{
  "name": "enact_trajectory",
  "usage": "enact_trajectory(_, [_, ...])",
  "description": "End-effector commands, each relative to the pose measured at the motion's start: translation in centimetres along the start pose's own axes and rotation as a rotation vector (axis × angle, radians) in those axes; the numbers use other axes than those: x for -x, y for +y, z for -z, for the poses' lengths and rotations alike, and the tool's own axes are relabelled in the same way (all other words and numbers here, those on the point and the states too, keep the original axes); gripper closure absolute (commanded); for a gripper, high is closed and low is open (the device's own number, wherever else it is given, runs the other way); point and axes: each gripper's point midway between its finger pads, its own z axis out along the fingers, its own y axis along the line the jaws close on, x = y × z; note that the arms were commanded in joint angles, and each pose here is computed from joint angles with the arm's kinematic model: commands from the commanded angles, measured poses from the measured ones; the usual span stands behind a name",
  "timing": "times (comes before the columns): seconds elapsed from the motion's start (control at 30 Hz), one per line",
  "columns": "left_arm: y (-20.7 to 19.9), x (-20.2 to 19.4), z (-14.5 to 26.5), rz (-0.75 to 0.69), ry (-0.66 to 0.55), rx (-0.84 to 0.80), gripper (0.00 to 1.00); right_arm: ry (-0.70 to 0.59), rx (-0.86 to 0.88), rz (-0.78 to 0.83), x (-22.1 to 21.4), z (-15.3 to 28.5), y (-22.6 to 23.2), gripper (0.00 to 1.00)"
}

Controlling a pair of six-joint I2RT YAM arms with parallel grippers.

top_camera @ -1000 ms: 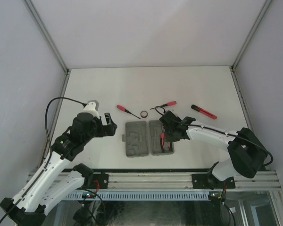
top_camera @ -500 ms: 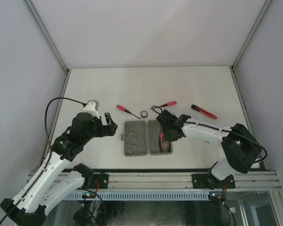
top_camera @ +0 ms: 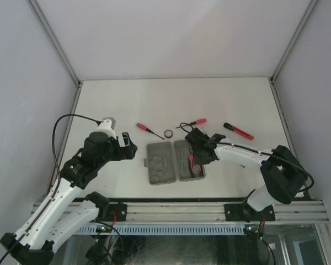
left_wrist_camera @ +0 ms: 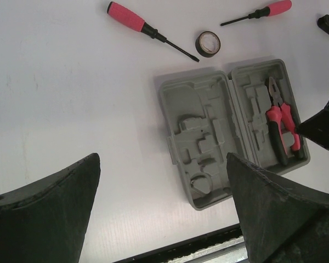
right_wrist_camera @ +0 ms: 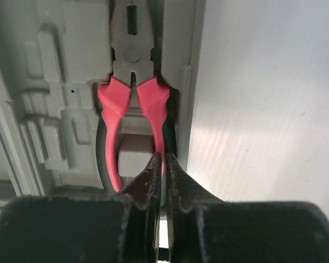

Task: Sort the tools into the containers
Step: Adjust the pliers in the storage box.

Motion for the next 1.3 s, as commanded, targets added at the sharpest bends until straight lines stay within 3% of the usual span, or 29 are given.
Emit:
enact_trajectory(0.0, [-0.5, 1.2, 0.1, -0.011, -0.044, -0.025, 0.0, 0.018, -0.138, 0.007, -0.5, -0.3, -4.0, 0.98])
enact_trajectory(0.23, [-0.3, 1.3, 0.2, -0.011, -0.047, -0.018, 0.0, -0.035, -0.03, 0.003, 1.4, 0.6, -2.2, 0.96])
enact_trajectory(0.63, [-0.4, 0.4, -0.5, 0.027, -0.009, -0.013, 0.01, -0.164, 0.13, 0.001, 3.1, 3.8, -0.1, 0.76])
enact_trajectory(0.9, [-1.2, -3.3, -2.7, 0.137, 0.074, -0.075, 0.06, -0.206, 0.159, -0.032, 1.8, 3.9, -0.8, 0.73])
enact_trajectory(1.27, [-1.4, -8.3, -5.5, 0.193, 0.187, -0.104, 0.12, -0.202, 0.199, -0.065, -0.5, 3.5, -1.1, 0.59])
